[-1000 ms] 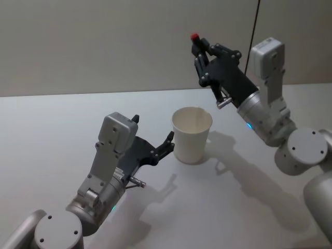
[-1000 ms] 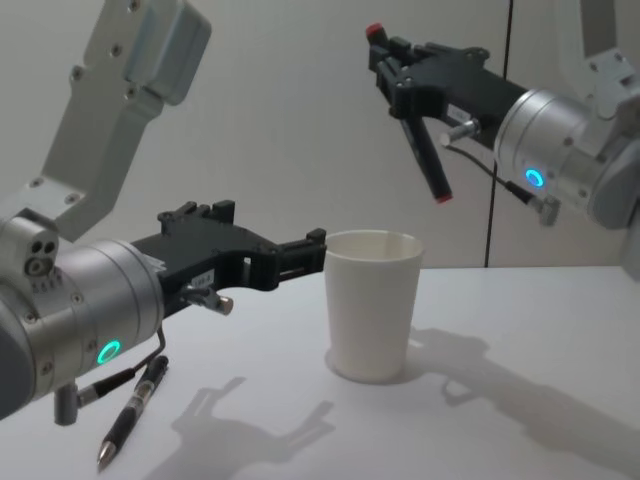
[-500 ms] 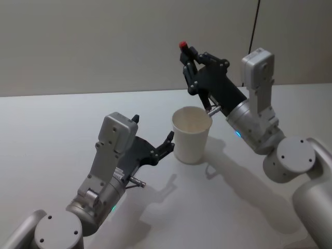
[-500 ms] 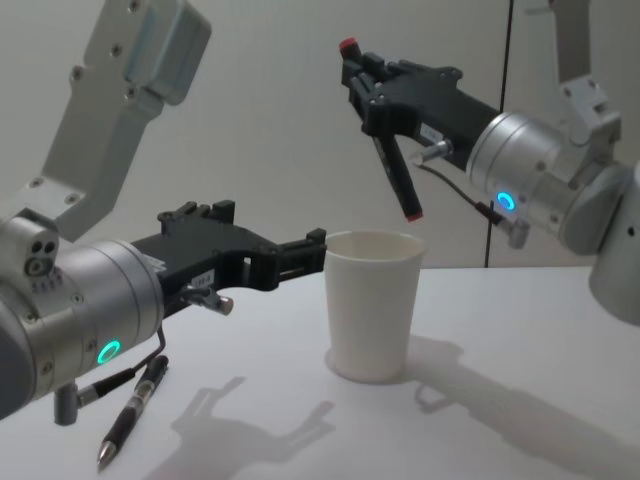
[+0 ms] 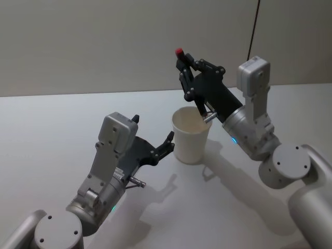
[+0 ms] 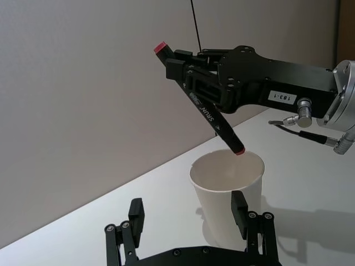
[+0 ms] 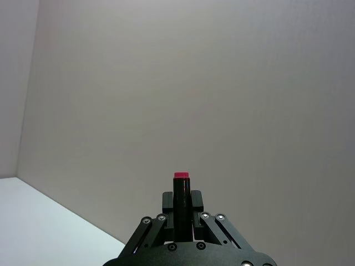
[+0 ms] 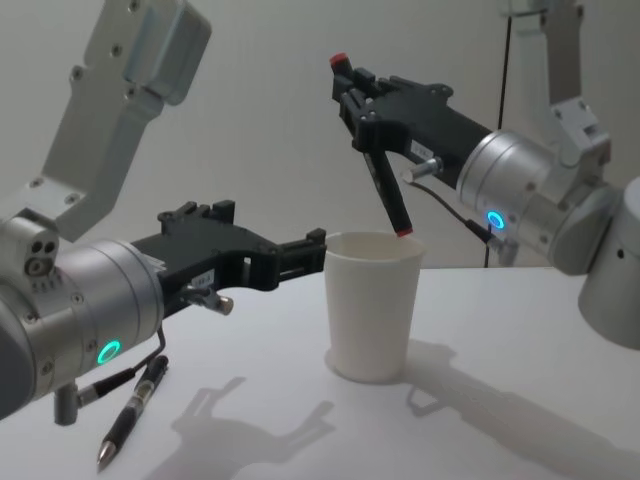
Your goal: Place the pen into the pen holder.
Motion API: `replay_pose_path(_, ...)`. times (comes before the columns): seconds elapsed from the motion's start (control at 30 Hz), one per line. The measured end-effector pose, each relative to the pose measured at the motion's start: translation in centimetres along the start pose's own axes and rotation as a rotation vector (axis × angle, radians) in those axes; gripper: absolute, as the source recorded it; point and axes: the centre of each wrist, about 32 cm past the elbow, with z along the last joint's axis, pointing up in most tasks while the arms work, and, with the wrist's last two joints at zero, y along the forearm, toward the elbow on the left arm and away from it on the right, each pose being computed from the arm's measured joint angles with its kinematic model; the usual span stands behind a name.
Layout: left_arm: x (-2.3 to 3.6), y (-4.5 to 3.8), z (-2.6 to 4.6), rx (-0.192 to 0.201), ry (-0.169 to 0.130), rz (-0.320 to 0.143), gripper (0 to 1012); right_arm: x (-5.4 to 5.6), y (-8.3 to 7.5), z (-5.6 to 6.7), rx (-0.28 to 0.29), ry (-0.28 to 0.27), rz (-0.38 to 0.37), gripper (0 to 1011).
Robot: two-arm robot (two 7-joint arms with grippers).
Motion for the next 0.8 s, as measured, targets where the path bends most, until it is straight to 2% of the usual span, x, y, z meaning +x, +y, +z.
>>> replay_pose_path(0.73, 0.00, 0.00, 0.00, 0.000, 0.000, 0.000, 999, -0.11, -0.66, -0.98, 0.002, 0.004, -0.010, 168)
replay_pose_path(0.8, 0.00, 0.00, 0.00, 0.000, 0.000, 0.000, 1000, -0.07, -0.62, -1.02, 0.002, 0.005, -0.009, 222)
